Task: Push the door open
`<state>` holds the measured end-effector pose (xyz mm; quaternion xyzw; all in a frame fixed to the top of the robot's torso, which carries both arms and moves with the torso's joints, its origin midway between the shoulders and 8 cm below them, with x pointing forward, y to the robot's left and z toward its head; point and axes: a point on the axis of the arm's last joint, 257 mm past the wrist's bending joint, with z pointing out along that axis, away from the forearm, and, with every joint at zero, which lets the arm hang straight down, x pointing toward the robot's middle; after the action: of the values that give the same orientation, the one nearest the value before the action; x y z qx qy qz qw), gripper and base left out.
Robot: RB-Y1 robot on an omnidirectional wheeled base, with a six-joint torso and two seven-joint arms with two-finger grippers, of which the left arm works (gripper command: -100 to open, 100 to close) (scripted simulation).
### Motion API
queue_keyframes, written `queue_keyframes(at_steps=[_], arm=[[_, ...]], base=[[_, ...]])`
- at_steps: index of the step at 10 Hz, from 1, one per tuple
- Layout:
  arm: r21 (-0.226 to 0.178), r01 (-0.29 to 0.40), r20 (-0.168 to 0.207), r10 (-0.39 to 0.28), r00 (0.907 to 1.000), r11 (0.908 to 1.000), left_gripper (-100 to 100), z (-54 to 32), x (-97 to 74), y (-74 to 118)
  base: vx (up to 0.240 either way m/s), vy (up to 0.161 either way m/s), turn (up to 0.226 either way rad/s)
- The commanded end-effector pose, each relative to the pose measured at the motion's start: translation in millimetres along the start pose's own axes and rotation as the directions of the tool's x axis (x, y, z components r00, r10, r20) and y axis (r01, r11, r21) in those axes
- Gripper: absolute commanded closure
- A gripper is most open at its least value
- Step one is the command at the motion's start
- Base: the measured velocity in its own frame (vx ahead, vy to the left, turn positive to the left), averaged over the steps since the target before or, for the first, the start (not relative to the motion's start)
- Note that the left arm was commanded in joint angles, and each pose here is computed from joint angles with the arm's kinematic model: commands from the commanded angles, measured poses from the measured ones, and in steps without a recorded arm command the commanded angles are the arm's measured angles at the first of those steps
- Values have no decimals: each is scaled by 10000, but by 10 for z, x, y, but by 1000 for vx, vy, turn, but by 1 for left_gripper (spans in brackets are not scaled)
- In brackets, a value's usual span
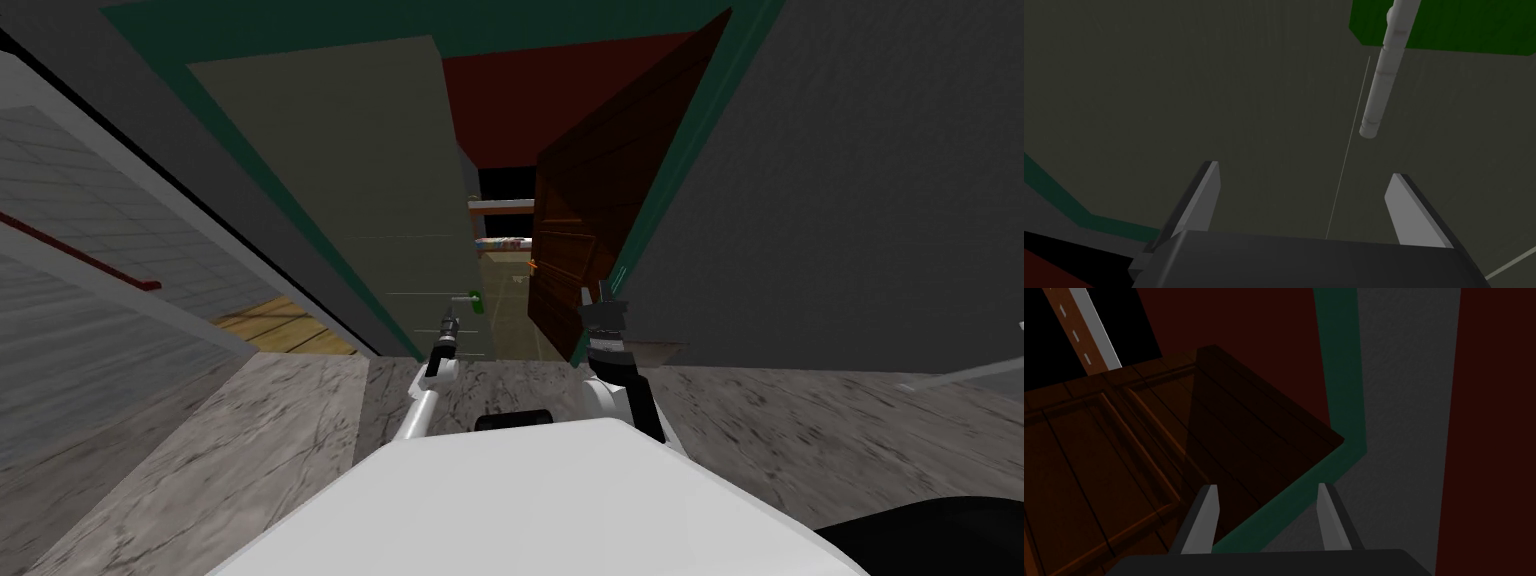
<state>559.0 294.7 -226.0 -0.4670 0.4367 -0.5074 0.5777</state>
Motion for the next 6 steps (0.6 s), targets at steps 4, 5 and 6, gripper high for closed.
queue_keyframes(at_steps=[4,5,6], arm=[[-640,76,-57,-80,10000,9979,-100,106,94,257],[-761,96,-72,-102,9999,9971,-100,123,120,306],[-882,115,-88,-123,9999,9960,-100,139,146,354]], base=[[5,123,-145],[-2,115,-121],[0,105,-113]])
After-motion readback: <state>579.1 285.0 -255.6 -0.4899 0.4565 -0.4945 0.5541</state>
